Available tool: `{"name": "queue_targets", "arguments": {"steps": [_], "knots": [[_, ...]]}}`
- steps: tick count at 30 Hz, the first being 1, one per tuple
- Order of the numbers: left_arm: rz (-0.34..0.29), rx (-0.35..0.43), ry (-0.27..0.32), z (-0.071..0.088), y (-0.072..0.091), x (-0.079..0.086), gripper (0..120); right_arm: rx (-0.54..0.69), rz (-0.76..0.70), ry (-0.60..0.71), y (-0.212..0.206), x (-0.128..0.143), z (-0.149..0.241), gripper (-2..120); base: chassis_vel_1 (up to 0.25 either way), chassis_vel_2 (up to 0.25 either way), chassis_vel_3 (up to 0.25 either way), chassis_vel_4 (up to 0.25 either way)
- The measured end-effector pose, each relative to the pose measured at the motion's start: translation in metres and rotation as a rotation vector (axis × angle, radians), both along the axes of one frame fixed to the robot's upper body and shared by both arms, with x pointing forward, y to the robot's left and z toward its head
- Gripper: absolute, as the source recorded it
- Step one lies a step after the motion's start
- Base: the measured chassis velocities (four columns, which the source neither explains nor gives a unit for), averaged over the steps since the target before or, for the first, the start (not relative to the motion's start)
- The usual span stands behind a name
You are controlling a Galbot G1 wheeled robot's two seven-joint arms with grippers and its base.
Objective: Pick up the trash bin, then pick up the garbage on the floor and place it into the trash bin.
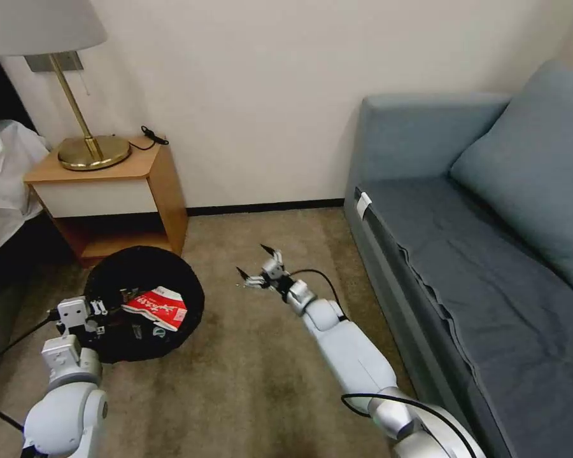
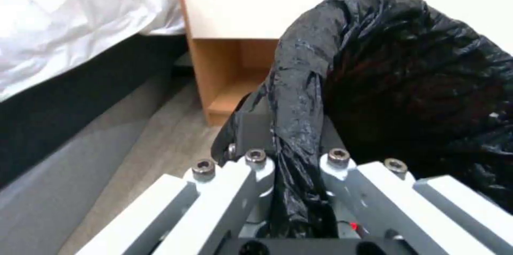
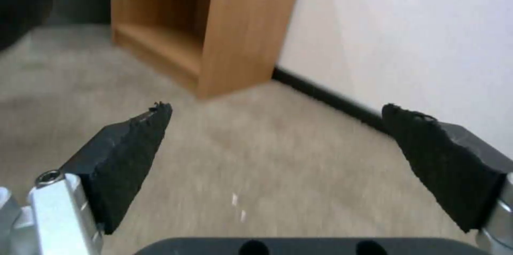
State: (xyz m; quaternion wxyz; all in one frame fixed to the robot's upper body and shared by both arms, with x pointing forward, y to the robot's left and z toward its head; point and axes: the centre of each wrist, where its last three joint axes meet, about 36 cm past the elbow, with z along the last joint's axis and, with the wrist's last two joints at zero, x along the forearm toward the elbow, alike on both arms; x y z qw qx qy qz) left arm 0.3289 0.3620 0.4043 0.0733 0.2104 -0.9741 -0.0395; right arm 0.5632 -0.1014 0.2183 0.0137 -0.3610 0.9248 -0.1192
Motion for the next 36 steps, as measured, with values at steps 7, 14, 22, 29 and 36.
{"name": "queue_targets", "arguments": {"steps": [7,14,22,29,36], "knots": [[0.108,-0.134,-0.037,-0.002,0.012,0.004,4,-0.035,-0.015,0.026,-0.012,-0.011,-0.018,100,0.0,0.0,0.0,0.0],[0.159,-0.326,-0.104,-0.006,0.023,0.002,4,-0.087,-0.015,0.034,-0.022,-0.022,-0.035,100,0.0,0.0,0.0,0.0],[0.231,-0.528,-0.276,-0.039,0.025,0.009,4,-0.107,-0.002,0.029,-0.022,-0.031,-0.041,100,0.0,0.0,0.0,0.0],[0.296,-0.642,-0.25,-0.074,0.02,0.01,4,-0.113,0.016,0.018,-0.019,-0.034,-0.041,100,0.0,0.0,0.0,0.0],[0.317,-0.663,-0.224,-0.083,0.021,0.016,4,-0.117,0.028,0.012,-0.016,-0.034,-0.04,100,0.0,0.0,0.0,0.0]]}}
